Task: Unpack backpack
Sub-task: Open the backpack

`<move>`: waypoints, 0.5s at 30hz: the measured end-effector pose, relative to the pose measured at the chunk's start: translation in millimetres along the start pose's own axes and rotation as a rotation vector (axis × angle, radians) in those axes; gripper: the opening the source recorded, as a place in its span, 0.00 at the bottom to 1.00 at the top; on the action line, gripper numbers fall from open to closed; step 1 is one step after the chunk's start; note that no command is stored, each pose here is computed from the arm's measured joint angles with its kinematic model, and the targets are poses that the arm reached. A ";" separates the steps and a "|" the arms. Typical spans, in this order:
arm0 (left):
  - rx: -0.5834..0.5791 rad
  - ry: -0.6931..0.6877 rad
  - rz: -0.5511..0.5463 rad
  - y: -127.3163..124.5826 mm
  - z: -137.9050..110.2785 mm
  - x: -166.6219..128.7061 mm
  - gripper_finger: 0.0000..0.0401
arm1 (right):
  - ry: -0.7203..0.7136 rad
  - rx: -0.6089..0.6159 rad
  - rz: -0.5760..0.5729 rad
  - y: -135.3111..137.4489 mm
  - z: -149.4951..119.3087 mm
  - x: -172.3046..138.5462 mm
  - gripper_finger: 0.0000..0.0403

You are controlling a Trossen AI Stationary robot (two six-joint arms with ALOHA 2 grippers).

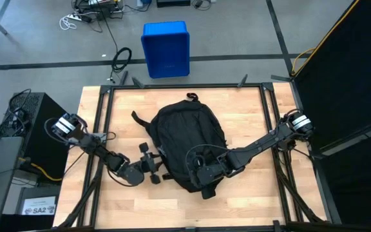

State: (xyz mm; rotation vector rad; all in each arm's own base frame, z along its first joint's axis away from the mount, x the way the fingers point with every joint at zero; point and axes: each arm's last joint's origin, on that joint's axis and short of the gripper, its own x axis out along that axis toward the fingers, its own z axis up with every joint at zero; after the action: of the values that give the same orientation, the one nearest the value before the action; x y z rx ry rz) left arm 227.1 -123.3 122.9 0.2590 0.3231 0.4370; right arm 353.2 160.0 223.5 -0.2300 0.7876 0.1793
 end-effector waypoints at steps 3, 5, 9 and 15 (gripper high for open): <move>0.004 -0.004 0.015 2.6 1.7 3.7 0.19 | -0.015 -0.014 -0.013 -0.4 1.5 0.0 0.03; 0.003 -0.011 0.018 3.7 3.2 5.4 0.19 | -0.019 -0.024 -0.021 -0.6 1.8 0.0 0.03; 0.009 -0.029 0.023 5.2 6.6 7.7 0.19 | -0.020 -0.040 -0.036 -1.0 1.9 0.0 0.02; 0.054 -0.026 -0.040 4.6 6.6 9.5 0.19 | -0.021 -0.044 -0.036 -1.0 2.1 0.0 0.01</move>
State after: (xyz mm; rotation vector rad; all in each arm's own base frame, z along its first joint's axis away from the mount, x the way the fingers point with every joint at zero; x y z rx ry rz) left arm 235.9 -116.2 128.1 0.3102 0.3149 0.3854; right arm 354.9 159.6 225.1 -0.2830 0.7586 0.1645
